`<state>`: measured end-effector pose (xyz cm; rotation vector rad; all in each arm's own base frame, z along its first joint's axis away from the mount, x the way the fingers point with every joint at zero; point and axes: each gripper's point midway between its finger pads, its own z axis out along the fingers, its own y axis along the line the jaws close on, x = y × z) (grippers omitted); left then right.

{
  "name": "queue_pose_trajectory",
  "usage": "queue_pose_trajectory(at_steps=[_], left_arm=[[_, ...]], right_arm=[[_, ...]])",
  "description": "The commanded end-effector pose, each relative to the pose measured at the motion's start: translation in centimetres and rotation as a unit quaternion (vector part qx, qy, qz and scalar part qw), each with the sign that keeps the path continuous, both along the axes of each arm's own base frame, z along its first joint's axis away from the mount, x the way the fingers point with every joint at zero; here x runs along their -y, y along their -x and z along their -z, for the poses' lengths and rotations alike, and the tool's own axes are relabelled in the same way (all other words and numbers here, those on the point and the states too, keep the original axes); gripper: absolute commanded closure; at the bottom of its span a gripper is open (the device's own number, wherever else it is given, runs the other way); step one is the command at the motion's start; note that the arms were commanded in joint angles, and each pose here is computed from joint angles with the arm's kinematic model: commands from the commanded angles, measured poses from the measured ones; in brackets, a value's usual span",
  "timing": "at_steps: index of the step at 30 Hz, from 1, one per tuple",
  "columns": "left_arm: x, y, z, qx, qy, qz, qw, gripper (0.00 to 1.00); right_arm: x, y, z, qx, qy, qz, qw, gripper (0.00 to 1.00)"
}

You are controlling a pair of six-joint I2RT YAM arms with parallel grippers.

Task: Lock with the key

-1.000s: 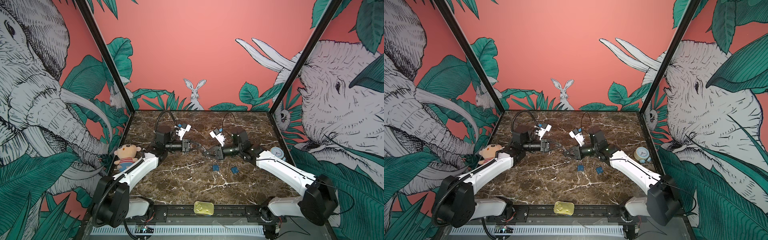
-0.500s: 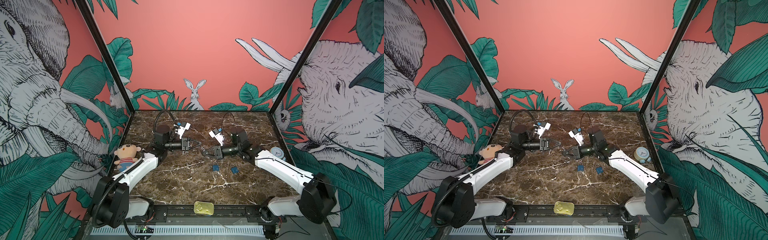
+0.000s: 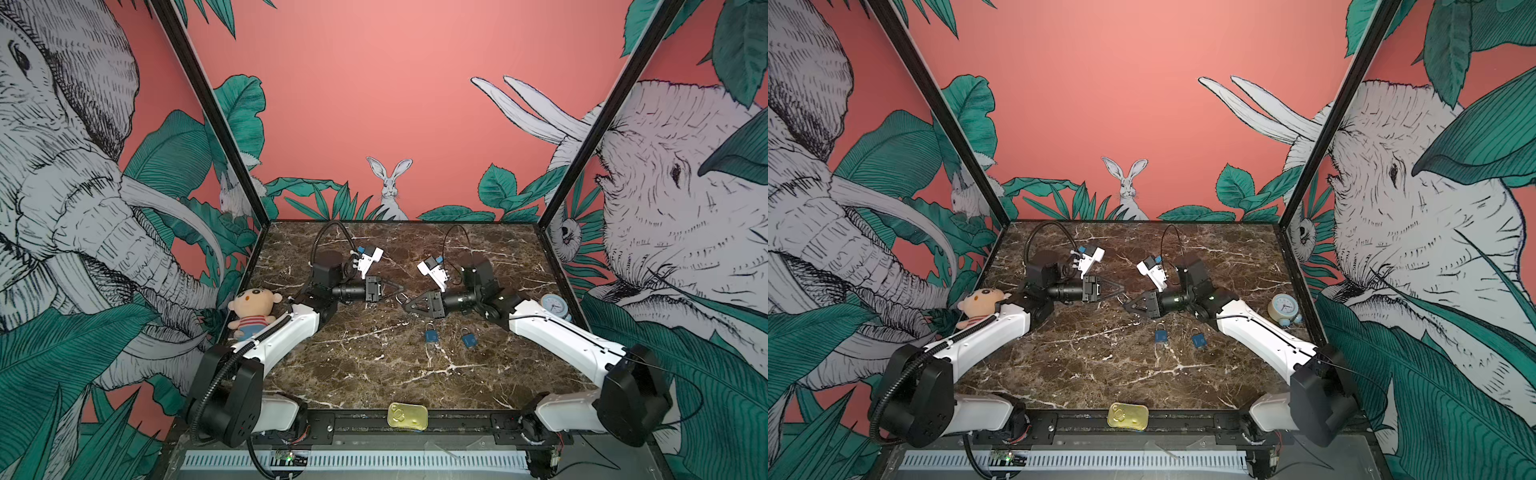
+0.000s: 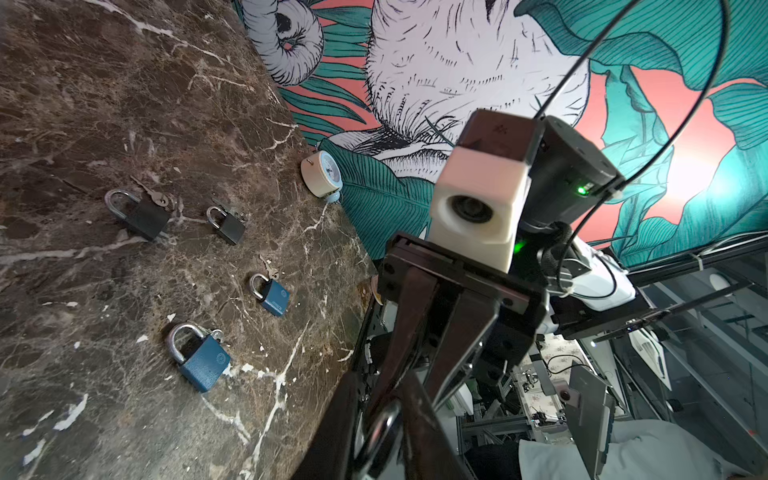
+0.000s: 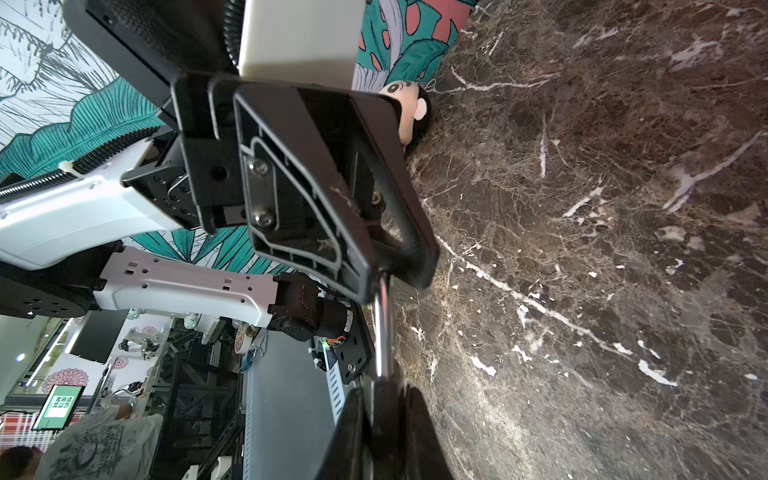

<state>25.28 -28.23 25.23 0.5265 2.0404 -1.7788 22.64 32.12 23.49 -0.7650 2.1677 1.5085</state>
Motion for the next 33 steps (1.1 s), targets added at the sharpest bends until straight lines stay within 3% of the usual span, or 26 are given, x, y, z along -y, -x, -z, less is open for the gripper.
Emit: queue_pose_trajectory(at_steps=[1,23,33], left_arm=[[-0.2,1.3,-0.7,0.019,0.004,0.014,1.000,0.79],[-0.4,1.5,0.2,0.008,-0.007,0.015,1.000,0.93],[-0.6,1.6,0.4,0.004,-0.008,0.016,1.000,0.84]], right_arm=[[-0.2,-0.4,-1.0,0.015,-0.016,-0.004,1.000,1.00],[-0.2,0.0,-2.0,0.017,-0.025,-0.010,0.999,1.00],[-0.3,-0.2,-2.5,0.021,-0.030,-0.009,0.999,1.00]])
